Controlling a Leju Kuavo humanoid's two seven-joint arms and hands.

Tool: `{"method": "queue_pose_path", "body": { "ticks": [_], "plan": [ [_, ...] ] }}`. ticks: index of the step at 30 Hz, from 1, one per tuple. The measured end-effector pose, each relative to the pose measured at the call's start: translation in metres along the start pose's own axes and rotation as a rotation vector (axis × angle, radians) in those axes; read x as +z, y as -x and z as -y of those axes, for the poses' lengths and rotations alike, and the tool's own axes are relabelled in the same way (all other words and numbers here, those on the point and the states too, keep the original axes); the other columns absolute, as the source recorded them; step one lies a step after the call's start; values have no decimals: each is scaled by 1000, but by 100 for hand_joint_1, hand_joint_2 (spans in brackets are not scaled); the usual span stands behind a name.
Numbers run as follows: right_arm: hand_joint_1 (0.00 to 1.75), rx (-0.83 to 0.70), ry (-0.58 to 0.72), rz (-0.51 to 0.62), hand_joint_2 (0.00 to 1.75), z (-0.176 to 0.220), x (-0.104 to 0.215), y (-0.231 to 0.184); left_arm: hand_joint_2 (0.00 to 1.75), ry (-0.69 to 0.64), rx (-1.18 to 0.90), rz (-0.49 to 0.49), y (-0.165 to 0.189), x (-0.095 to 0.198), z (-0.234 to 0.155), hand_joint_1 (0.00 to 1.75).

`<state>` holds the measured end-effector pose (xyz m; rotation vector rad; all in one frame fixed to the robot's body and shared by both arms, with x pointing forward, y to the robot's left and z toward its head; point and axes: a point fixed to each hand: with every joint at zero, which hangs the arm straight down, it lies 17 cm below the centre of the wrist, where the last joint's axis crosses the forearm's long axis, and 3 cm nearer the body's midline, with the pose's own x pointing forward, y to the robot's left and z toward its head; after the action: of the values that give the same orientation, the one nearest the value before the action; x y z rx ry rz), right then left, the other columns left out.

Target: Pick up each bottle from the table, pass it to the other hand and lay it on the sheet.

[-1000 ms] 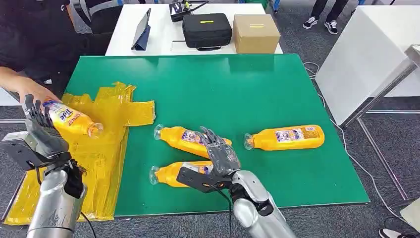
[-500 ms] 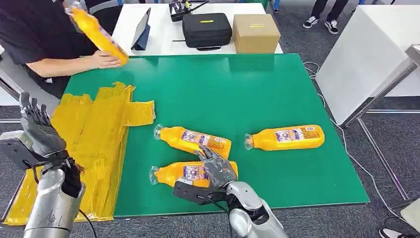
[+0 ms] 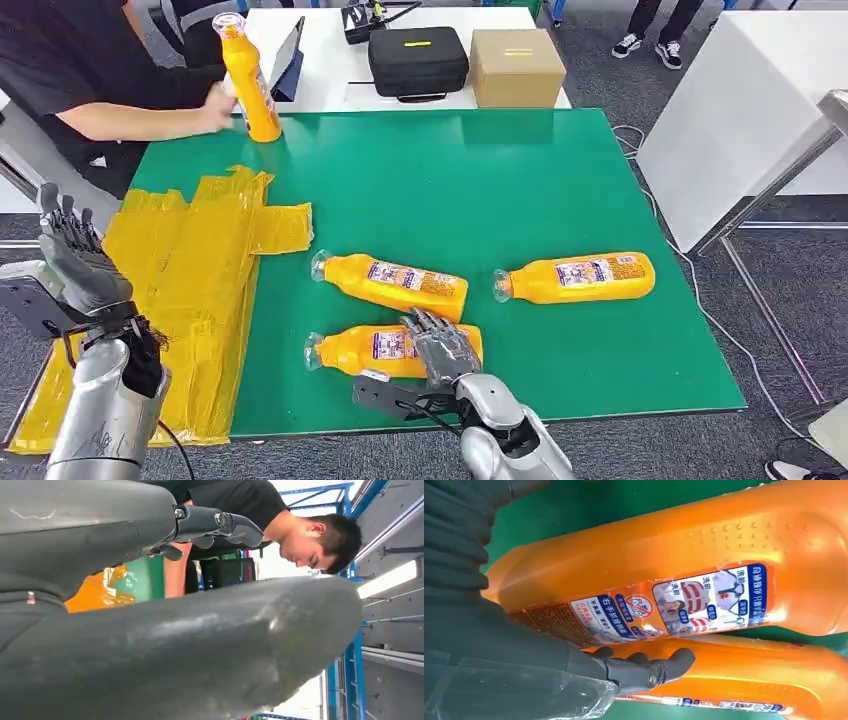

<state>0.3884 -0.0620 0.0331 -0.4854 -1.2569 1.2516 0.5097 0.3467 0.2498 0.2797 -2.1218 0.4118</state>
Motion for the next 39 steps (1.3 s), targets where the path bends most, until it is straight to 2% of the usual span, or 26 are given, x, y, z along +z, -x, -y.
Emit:
{"method": "queue_pose_path", "body": {
  "ticks": [1, 2, 3, 4, 12, 31, 35, 39],
  "plan": [
    [0, 4, -2, -6, 175, 0, 0, 2, 0, 0, 0, 0, 0, 0, 0, 0],
    [54, 5, -3, -10, 175, 0, -1, 2, 0, 0, 0, 0, 0, 0, 0, 0],
    [166, 9, -3, -17, 175, 0, -1, 4, 0, 1, 0, 0, 0, 0, 0, 0],
    [175, 14, -3, -24, 175, 0, -2, 6, 0, 1, 1, 0, 0, 0, 0, 0],
    [175, 58, -11, -125, 175, 3, -6, 39, 0, 0, 19, 16, -6, -6, 4, 0],
    [175, 99, -22, -148, 175, 3, -17, 53, 0, 2, 55, 32, -11, -7, 16, 0],
    [175, -21, 3, -80, 175, 9, -20, 42, 0, 6, 58, 31, -10, -7, 18, 0],
    [175, -304, 72, 90, 175, 45, -15, 8, 0, 30, 88, 13, -8, -5, 23, 0]
  ]
}}
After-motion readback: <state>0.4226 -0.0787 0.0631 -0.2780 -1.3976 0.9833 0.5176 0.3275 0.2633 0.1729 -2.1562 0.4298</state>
